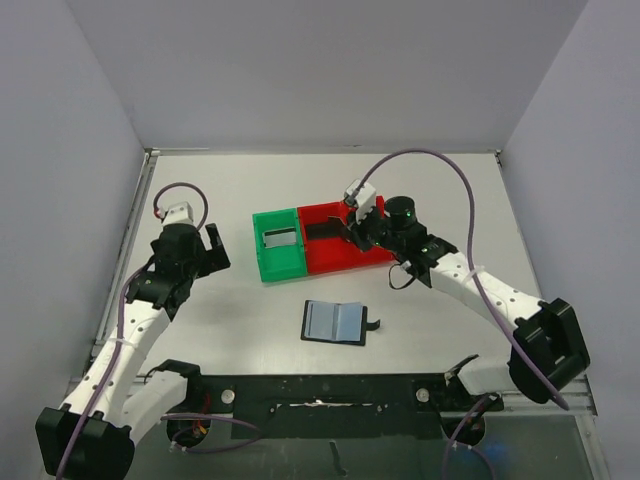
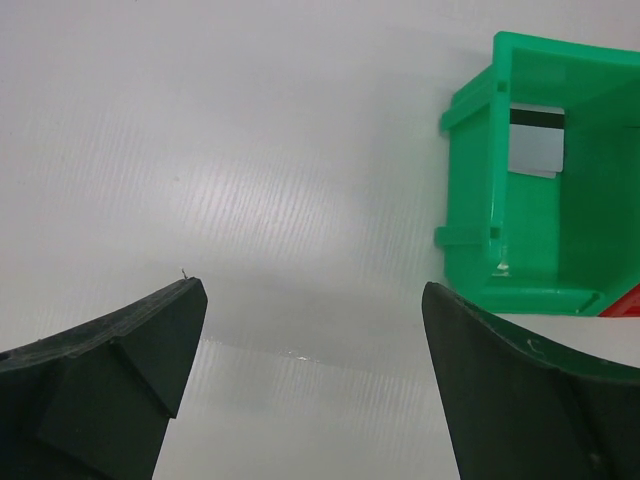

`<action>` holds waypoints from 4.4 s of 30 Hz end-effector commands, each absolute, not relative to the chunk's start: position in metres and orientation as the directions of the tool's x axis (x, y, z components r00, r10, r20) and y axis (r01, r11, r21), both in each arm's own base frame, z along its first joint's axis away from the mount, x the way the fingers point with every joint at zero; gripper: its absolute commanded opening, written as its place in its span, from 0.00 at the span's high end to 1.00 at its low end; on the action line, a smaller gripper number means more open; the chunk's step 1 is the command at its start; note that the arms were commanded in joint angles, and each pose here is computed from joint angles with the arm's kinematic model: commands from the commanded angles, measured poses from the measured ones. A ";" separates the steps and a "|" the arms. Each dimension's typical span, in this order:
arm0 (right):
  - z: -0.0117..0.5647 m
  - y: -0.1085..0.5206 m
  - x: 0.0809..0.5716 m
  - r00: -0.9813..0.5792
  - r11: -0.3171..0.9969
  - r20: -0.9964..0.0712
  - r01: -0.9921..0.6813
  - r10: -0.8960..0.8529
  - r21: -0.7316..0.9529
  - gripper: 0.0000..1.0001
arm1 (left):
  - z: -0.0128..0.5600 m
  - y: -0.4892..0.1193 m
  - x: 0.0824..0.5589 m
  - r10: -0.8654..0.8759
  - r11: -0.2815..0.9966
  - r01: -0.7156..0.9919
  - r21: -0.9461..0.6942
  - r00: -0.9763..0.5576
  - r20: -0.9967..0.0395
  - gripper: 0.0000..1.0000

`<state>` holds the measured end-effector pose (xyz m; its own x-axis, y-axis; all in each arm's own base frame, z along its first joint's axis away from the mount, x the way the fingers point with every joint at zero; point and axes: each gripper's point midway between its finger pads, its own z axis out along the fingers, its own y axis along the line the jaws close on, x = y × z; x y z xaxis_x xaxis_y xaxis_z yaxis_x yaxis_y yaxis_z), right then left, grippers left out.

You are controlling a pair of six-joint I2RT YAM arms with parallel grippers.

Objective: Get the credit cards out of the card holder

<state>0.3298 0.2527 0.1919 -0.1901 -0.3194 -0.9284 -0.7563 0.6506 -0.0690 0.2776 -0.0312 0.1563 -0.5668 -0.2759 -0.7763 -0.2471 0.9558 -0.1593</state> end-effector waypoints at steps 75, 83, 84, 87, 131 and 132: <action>0.077 0.316 0.458 0.341 -0.039 -0.360 -0.771 -0.868 -0.635 0.76 | 0.173 -0.035 0.297 -0.235 0.969 -0.183 -0.164 -0.498 -0.835 0.10; 0.083 0.316 0.460 0.298 0.019 -0.434 -0.806 -0.850 -0.591 0.62 | 0.170 -0.035 0.297 -0.233 0.970 -0.182 -0.161 -0.508 -0.829 0.10; 0.083 0.316 0.461 0.292 0.024 -0.438 -0.810 -0.850 -0.586 0.61 | 0.170 -0.035 0.298 -0.233 0.970 -0.182 -0.161 -0.509 -0.829 0.10; 0.081 0.315 0.462 0.279 0.035 -0.447 -0.817 -0.850 -0.576 0.59 | 0.168 -0.036 0.298 -0.230 0.971 -0.179 -0.159 -0.515 -0.825 0.10; 0.191 0.316 0.451 0.207 0.325 -0.693 -0.767 -0.691 -0.553 0.41 | 0.161 -0.042 0.299 -0.221 0.975 -0.156 -0.161 -0.548 -0.807 0.11; 0.203 0.313 0.448 0.210 0.355 -0.711 -0.751 -0.671 -0.556 0.40 | 0.161 -0.042 0.299 -0.221 0.975 -0.156 -0.161 -0.548 -0.807 0.11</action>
